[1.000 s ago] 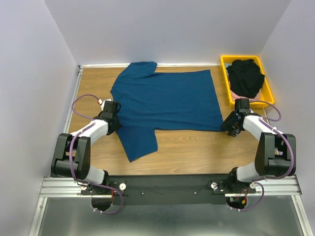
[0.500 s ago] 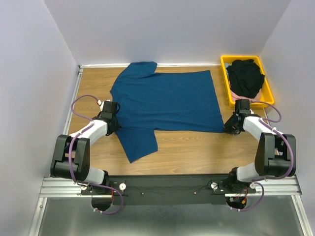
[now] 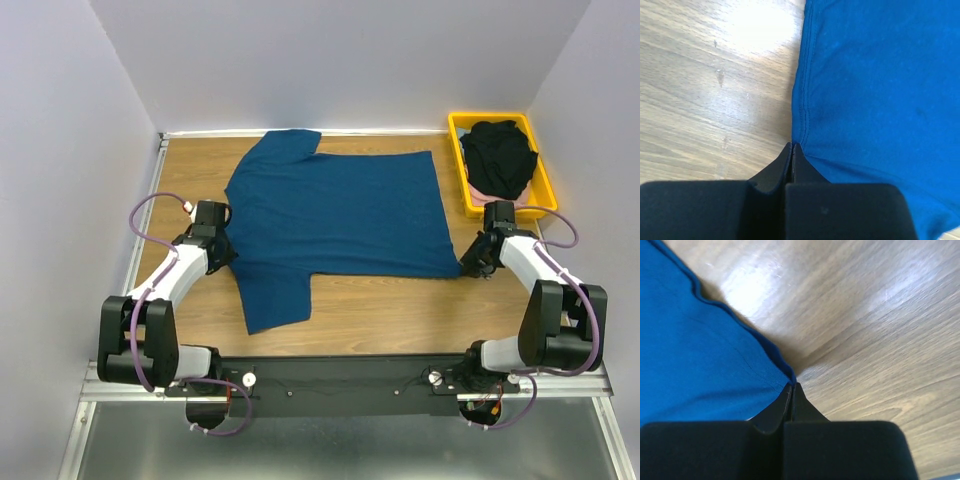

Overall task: Fold and stack the t-shirts
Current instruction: Fold the tshirt

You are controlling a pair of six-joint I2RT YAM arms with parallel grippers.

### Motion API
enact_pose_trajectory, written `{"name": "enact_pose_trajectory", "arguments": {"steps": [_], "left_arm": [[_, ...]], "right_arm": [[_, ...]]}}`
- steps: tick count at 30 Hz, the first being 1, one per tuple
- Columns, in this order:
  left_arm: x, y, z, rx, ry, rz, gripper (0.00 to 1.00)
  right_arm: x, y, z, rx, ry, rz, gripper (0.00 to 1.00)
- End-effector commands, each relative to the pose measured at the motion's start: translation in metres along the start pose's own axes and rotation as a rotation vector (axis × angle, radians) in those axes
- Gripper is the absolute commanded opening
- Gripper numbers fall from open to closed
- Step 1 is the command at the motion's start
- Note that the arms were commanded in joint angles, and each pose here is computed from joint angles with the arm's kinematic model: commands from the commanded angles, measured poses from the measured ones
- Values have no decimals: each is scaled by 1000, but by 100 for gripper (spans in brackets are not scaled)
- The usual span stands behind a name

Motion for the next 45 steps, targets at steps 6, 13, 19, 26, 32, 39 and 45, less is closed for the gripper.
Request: {"name": "enact_pose_trajectory", "arguments": {"steps": [6,13,19,26,32,39,45], "left_arm": [[-20,8,26,-46,-27,11,0],[-20,2,47,-31,-57,15,0],[-9,-3,63,-12,-68,36,0],[9,-16,89,4,-97,31,0],[33,-24,104,8,-100,52,0],[45,-28,112,3,-102,62,0],[44,-26,119,-8,-122,75,0]], "right_arm": [[-25,1,25,-59,-48,-21,1],[-31,22,45,-116,-35,55,1],[-27,38,72,-169,-48,72,1],[-16,71,97,-206,-45,128,1],[-4,90,120,-205,-77,122,1],[8,101,144,-201,-112,93,1],[13,115,155,-208,-127,110,1]]}}
Point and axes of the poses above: each gripper's point midway between its finger pads, its own x axis out along the fingers, its own y axis along the line the jaws close on, z = x × y, the point moved 4 cm from there along -x, back along the fingers
